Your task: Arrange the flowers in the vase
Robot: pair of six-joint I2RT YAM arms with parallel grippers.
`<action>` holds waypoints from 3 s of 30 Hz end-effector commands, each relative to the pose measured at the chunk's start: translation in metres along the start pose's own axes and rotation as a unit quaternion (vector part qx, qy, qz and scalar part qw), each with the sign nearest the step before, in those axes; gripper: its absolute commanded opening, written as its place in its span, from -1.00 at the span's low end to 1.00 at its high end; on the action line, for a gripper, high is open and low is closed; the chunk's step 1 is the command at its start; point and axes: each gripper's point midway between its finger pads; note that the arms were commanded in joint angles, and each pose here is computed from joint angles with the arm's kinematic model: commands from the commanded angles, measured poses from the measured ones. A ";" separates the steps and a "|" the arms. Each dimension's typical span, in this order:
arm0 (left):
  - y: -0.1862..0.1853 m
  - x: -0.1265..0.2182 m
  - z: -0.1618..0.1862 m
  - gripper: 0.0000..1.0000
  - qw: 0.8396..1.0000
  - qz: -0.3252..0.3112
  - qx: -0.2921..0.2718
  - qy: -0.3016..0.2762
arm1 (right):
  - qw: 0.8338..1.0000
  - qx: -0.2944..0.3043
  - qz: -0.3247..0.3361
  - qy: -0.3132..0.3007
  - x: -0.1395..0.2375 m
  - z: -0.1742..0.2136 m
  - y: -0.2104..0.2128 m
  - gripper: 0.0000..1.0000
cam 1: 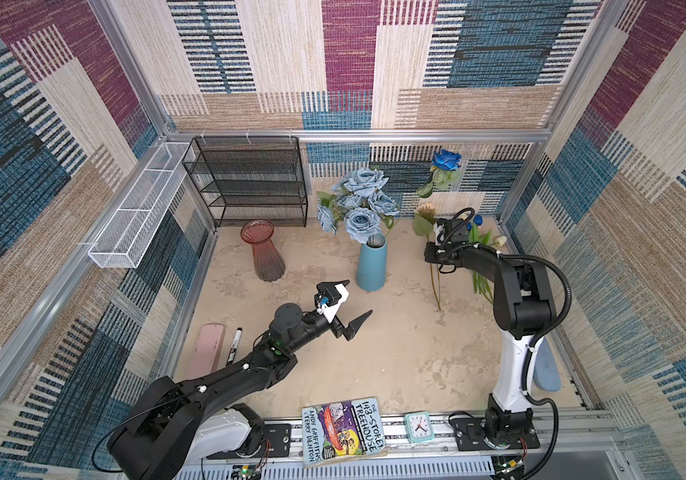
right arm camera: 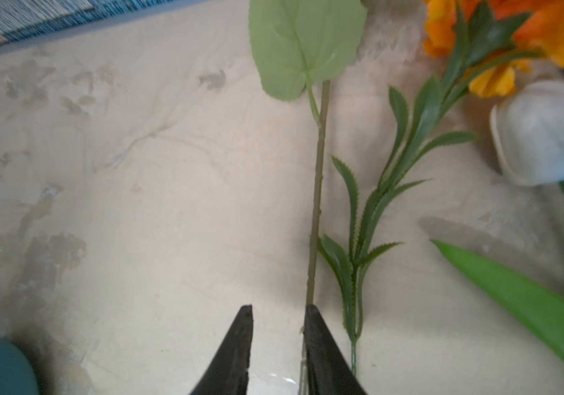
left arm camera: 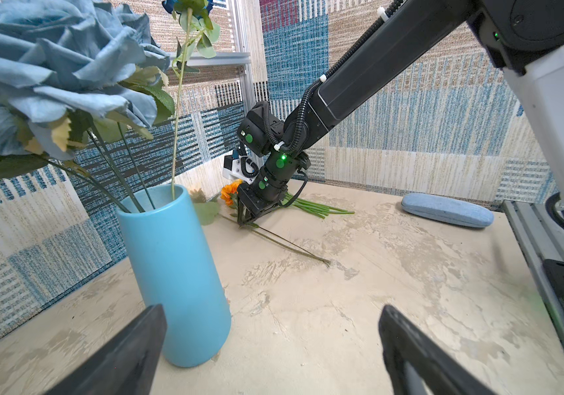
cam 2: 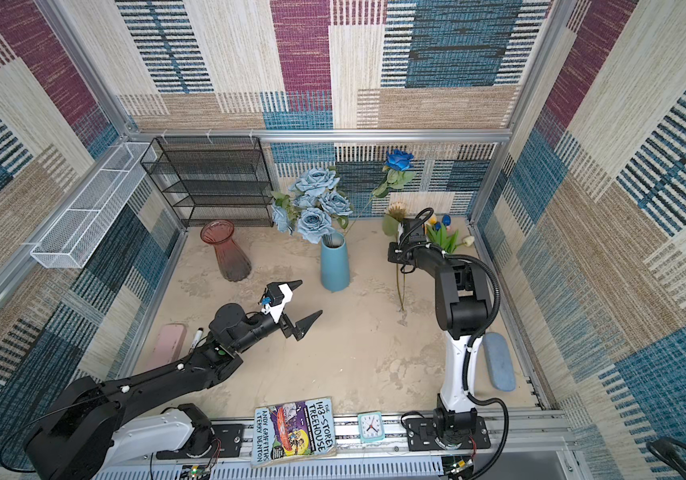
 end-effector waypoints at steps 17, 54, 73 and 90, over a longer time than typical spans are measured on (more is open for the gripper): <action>0.000 -0.003 -0.007 1.00 1.000 0.002 -0.020 -0.013 | 0.998 0.017 0.038 0.051 -0.032 0.027 -0.002 -0.73; -0.006 0.012 -0.029 1.00 0.999 0.000 -0.023 -0.038 | 0.930 -0.145 -0.069 -0.330 0.212 -0.041 0.011 -1.00; -0.015 0.014 -0.057 1.00 0.997 0.022 -0.022 -0.074 | 0.706 0.020 -0.205 -0.677 0.455 -0.074 0.089 -1.00; -0.010 0.014 -0.048 1.00 0.997 0.010 -0.016 -0.068 | 0.604 0.030 -0.279 -0.746 0.424 -0.138 0.141 -1.00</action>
Point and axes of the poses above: each gripper's point midway between its finger pads, its own x axis back along the fingers, its own y axis along the line the jaws close on, z = x × y, and after that the axes turned 12 degrees about x, right-handed
